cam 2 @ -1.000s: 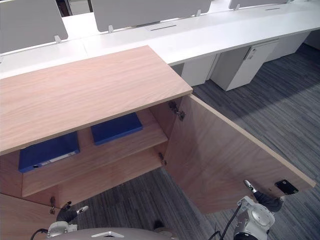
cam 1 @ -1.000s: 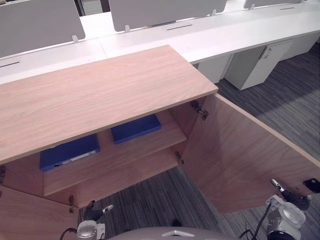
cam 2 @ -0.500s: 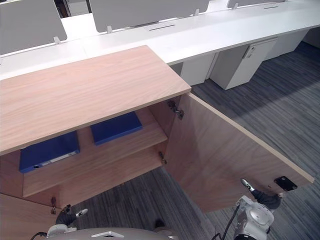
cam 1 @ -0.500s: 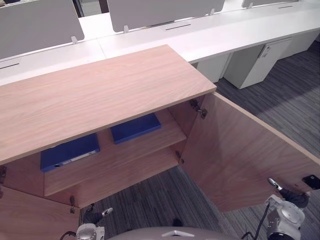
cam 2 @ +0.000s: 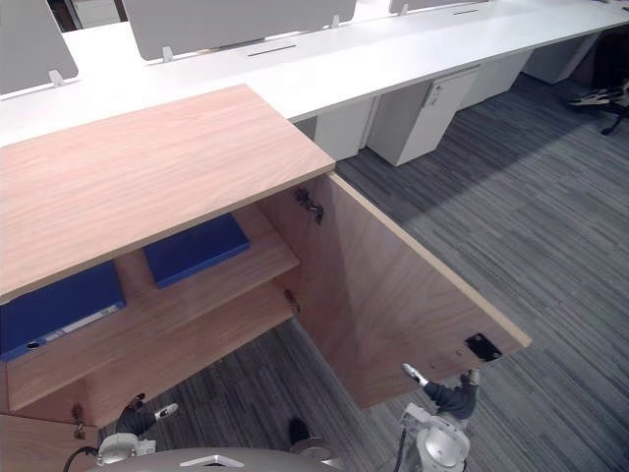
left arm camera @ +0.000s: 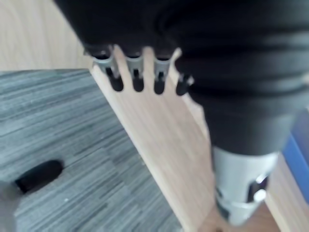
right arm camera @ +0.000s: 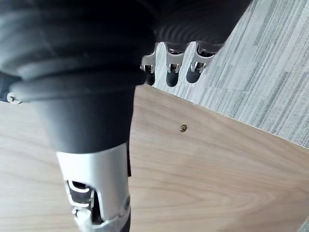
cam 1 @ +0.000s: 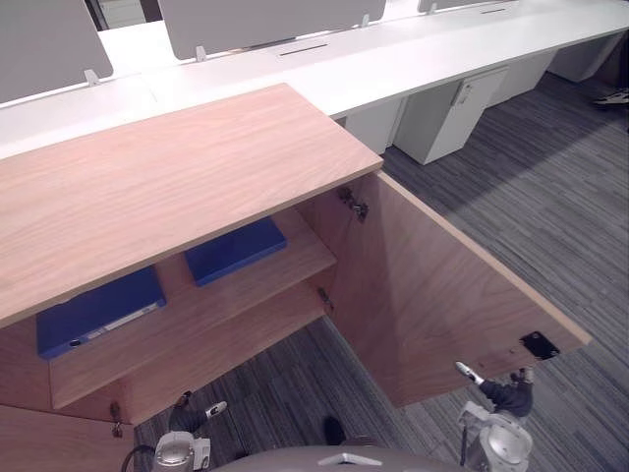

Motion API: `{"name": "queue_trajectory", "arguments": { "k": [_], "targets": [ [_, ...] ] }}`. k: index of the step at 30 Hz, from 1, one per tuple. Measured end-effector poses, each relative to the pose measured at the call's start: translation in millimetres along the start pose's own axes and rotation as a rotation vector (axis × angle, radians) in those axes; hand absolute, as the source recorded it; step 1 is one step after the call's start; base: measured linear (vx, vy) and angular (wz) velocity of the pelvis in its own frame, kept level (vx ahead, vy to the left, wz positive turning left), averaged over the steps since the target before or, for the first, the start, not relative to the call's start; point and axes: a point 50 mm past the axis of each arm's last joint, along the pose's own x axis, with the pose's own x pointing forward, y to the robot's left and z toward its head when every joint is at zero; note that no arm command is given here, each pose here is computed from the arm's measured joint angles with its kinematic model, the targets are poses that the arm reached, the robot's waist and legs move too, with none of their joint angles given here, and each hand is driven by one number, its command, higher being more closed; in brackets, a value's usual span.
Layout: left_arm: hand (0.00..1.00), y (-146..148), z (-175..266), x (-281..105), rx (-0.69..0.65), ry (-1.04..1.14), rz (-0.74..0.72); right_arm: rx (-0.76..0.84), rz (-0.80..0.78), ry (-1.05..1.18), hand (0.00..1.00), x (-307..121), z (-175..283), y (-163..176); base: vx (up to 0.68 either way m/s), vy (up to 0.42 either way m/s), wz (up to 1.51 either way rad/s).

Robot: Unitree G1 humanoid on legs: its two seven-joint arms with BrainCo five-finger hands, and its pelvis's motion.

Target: Walk over to the cabinet, pick up the folder, carry it to the office cabinet, place the folder inside the office cabinet, then close the office cabinet door

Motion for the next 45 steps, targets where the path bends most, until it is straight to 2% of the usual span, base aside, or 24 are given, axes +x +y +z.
{"name": "queue_trajectory", "arguments": {
  "k": [9, 12, 17, 24, 30, 37, 45],
  "targets": [
    [0.0, -7.5, -0.5, -1.7, 0.01, 0.0, -0.005, -0.054, 0.125, 0.053, 0.0, -24.5, -17.9, 11.4, -0.04, -0.025, -0.1],
    [0.0, -11.2, -1.7, -2.9, 0.007, 0.003, -0.006, -0.129, 0.14, 0.06, 0.0, -30.0, -23.3, 9.6, 0.0, 0.0, 0.0],
    [0.0, -13.8, -7.3, -5.7, 0.059, 0.007, -0.022, -0.461, 0.251, 0.084, 0.0, -38.8, -45.7, 6.1, -0.01, -0.009, 0.04],
    [0.0, -21.1, 0.2, -8.6, 0.115, -0.063, -0.062, -0.73, 0.452, 0.213, 0.0, -51.1, -90.2, 6.2, -0.02, -0.006, 0.19],
    [0.0, -21.9, 2.0, -8.4, 0.114, -0.075, -0.073, -0.754, 0.427, 0.338, 0.0, -48.0, -110.9, -1.2, 0.0, 0.008, 0.06],
    [0.0, -22.1, 2.5, -7.4, 0.116, -0.072, -0.073, -0.765, 0.398, 0.526, 0.0, -68.1, -138.9, -8.2, 0.01, 0.005, 0.01],
    [0.0, -23.0, 4.6, -4.2, 0.122, -0.064, -0.076, -0.753, 0.363, 0.53, 0.0, -51.5, -133.2, -0.8, -0.01, 0.002, 0.08]
  ]
}}
